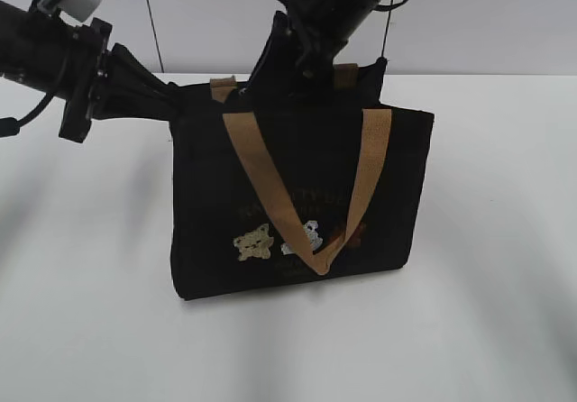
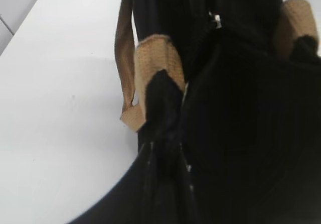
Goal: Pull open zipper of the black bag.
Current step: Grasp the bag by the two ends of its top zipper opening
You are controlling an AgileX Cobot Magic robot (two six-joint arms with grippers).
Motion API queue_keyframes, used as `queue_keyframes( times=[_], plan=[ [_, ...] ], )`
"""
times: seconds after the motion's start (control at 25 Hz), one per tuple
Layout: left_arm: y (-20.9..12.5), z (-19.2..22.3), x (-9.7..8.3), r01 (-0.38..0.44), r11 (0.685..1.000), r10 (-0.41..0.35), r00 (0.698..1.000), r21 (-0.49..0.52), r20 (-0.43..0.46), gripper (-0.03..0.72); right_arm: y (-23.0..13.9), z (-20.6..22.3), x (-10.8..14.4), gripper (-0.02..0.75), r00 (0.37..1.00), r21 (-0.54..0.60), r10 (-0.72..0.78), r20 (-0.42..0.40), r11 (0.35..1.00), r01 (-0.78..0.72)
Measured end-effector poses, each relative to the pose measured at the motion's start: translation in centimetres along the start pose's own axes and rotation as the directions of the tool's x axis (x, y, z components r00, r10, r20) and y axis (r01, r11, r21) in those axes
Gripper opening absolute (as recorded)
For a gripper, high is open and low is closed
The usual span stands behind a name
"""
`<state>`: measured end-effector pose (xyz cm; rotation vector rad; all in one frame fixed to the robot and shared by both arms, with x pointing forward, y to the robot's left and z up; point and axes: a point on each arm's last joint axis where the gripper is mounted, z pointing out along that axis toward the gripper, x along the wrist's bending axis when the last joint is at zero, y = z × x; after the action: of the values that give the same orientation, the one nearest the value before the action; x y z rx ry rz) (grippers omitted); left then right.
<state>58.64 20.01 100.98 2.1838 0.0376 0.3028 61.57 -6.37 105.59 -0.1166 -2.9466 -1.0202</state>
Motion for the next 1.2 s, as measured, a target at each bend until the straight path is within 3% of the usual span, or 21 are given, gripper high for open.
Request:
queue_keyframes(
  times=[0.24, 0.64, 0.92, 1.2],
  plan=[
    [0.3, 0.1, 0.1, 0.003, 1.000, -0.003, 1.000, -0.015, -0.008, 0.052, -1.3, -1.9, -1.1, -0.006, 0.997, -0.018, 0.066, 0.031, 0.998, -0.065],
    [-0.2, 0.0, 0.3, -0.010, 1.000, 0.011, 1.000, 0.026, -0.019, 0.052, -4.4, -4.0, -2.9, -0.010, 0.987, 0.114, 0.081, 0.135, 0.989, -0.097],
    [-0.3, 0.0, 0.3, -0.012, 1.000, 0.012, 1.000, 0.029, -0.020, 0.052, -6.8, -5.9, -4.1, -0.010, 0.960, 0.145, 0.186, 0.210, 0.965, -0.218],
    [-0.3, -0.1, 0.3, -0.012, 0.999, 0.013, 1.000, 0.031, -0.020, 0.052, -6.9, -6.0, -4.2, -0.010, 0.956, 0.123, 0.206, 0.208, 0.964, -0.234]
  ],
)
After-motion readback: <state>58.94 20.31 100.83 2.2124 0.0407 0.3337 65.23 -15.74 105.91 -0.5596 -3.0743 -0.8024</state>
